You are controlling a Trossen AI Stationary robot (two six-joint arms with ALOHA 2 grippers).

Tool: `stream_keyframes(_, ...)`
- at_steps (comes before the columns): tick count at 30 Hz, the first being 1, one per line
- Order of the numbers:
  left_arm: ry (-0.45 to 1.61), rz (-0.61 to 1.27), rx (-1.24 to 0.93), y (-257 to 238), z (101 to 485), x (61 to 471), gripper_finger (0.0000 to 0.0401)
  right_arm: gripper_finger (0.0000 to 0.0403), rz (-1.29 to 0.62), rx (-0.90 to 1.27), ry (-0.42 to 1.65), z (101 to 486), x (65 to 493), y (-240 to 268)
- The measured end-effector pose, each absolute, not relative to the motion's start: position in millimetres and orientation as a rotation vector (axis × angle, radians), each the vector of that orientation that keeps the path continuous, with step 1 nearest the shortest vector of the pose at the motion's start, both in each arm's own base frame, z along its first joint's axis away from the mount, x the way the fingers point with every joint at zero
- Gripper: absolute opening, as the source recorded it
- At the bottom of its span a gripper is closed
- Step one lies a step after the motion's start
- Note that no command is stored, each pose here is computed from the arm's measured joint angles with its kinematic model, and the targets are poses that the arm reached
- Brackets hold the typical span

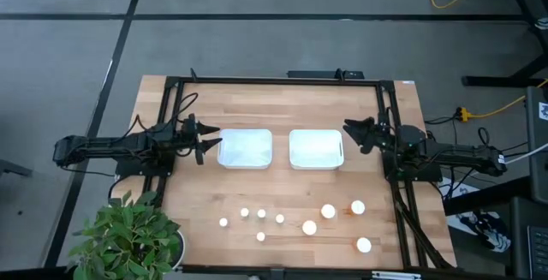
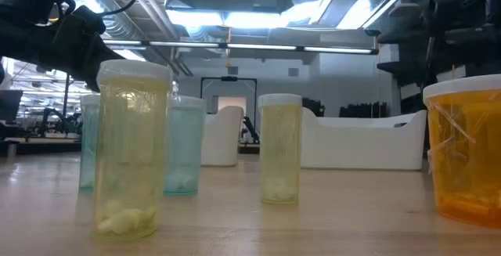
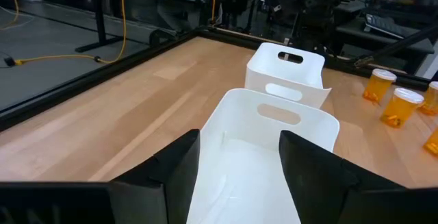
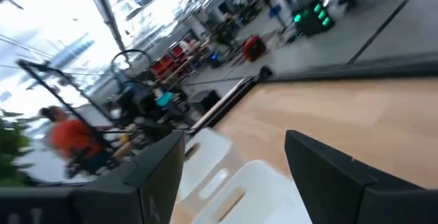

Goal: Pick and place medicine bottles into bin by pill shape (circle, oval)
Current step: Put the large orange pill bottle into the right white bin

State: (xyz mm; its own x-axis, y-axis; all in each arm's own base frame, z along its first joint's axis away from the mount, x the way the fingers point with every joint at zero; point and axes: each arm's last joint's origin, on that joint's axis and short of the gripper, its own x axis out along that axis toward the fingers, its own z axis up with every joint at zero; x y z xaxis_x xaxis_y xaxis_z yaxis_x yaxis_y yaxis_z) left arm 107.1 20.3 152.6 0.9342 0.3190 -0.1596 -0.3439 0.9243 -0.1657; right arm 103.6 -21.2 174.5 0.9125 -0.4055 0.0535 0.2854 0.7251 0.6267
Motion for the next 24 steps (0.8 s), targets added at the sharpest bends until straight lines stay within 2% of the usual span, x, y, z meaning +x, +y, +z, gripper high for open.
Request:
stream_keyframes(4, 0.131, 0.341, -0.193, 20.3, 152.7, 107.1, 0.0194, 0.0255, -0.428, 0.592, -0.199, 175.1, 103.1, -22.4)
stream_keyframes(16, 0.131, 0.341, -0.193, 20.3, 152.7, 107.0, 0.0194, 0.0255, -0.548, 0.621, -0.262, 176.5, 101.0, -25.6)
stream_keyframes(24, 0.131, 0.341, -0.193, 20.3, 152.6, 107.1, 0.0194, 0.0255, -0.549, 0.615, -0.242, 174.8, 101.3, -25.5)
